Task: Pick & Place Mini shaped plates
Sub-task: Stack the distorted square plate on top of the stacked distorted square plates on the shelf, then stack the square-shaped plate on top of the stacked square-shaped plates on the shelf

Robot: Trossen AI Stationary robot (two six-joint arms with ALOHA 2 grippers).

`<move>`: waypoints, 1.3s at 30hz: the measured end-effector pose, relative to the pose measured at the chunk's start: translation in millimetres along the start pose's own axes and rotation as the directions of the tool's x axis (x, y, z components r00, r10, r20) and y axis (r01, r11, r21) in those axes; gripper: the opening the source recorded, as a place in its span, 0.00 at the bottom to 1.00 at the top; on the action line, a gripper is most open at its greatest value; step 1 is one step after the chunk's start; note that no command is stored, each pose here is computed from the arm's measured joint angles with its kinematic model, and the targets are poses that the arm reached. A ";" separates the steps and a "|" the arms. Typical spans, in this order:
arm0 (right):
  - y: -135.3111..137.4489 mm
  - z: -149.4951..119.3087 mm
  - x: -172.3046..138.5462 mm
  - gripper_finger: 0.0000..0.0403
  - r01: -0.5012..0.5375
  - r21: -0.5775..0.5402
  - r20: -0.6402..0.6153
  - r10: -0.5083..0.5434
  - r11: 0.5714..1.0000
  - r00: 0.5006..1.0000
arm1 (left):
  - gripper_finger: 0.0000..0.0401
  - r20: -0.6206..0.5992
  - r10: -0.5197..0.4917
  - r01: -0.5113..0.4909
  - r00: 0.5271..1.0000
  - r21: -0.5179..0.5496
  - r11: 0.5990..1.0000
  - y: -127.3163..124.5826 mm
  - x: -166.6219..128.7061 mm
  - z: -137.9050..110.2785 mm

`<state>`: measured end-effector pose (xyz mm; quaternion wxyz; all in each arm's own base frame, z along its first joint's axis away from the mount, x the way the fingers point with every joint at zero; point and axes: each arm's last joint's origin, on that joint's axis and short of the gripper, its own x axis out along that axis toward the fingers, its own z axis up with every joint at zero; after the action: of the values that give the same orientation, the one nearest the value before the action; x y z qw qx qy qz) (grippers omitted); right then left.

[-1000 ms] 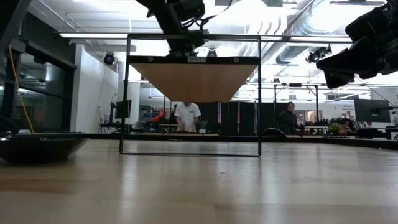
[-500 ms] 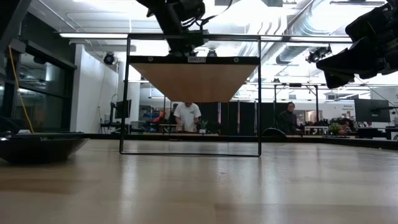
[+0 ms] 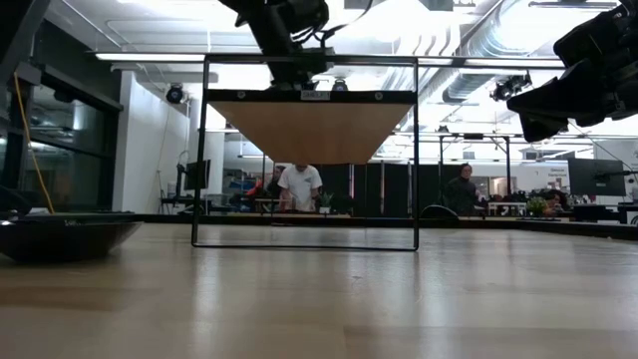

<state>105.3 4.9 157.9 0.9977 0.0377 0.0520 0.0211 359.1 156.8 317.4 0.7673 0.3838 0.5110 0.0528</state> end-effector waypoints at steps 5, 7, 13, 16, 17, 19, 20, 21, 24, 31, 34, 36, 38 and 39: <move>0.0 0.0 0.0 0.02 0.000 0.000 0.000 0.000 1.000 1.000 | 0.26 -0.026 0.017 -0.017 1.000 0.015 1.000 0.5 0.0 -0.7; 0.0 0.0 0.0 0.01 -0.001 0.000 0.000 0.001 1.000 1.000 | 0.28 -0.032 0.026 -0.026 0.999 0.022 0.999 1.3 -3.2 -1.4; 0.0 0.0 0.0 0.01 0.000 0.000 0.000 0.000 1.000 1.000 | 0.29 -0.029 0.064 -0.066 0.998 -0.078 0.995 -0.7 -50.6 -3.3; 0.0 0.0 0.0 0.01 0.000 0.000 0.000 0.000 1.000 1.000 | 0.29 -0.048 0.006 -0.015 0.999 -0.210 0.978 -12.6 -78.4 -9.3; 0.0 0.0 0.0 0.01 0.000 0.000 0.000 0.000 1.000 1.000 | 0.29 -0.065 -0.027 0.010 0.997 -0.256 0.967 -18.4 -87.4 -13.7; 0.0 0.0 0.0 0.01 0.000 0.000 0.000 0.000 1.000 1.000 | 0.29 -0.074 -0.071 0.040 0.995 -0.358 0.933 -29.8 -104.6 -18.3; 0.0 0.0 0.0 0.01 0.000 0.000 0.000 0.000 1.000 1.000 | 0.29 -0.078 -0.088 0.049 0.993 -0.407 0.912 -35.7 -112.5 -21.0; 0.0 0.0 0.0 0.01 0.000 0.000 0.000 0.000 1.000 1.000 | 0.29 -0.086 -0.109 0.059 0.990 -0.451 0.891 -42.6 -119.5 -23.5; 0.0 0.0 0.0 0.01 0.000 0.000 0.000 0.000 1.000 1.000 | 0.29 -0.081 -0.142 0.074 0.986 -0.552 0.831 -63.0 -135.1 -27.2; 0.0 0.0 0.0 0.02 0.000 0.000 0.000 0.000 1.000 1.000 | 0.29 -0.042 -0.228 0.137 0.973 -0.690 0.711 -114.6 -150.5 -36.2; 0.0 0.0 0.0 0.02 0.000 0.000 0.000 0.000 1.000 1.000 | 0.29 -0.039 -0.274 0.169 0.961 -0.700 0.694 -138.9 -150.1 -40.1; 0.0 0.0 0.0 0.02 0.000 0.000 0.000 0.000 1.000 1.000 | 0.29 -0.026 -0.305 0.199 0.952 -0.704 0.681 -152.6 -149.2 -44.3; 0.0 0.0 0.0 0.02 0.000 0.000 0.000 0.000 1.000 1.000 | 0.29 -0.013 -0.345 0.235 0.939 -0.707 0.667 -164.8 -149.0 -50.2; 0.0 0.0 0.0 0.02 -0.001 0.000 0.000 0.001 1.000 1.000 | 0.29 -0.009 -0.371 0.254 0.929 -0.712 0.654 -170.9 -147.9 -53.9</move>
<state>105.3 4.9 157.9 0.9977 0.0377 0.0520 0.0214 191.7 -3.9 307.6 0.8102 -0.0346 0.5686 0.1384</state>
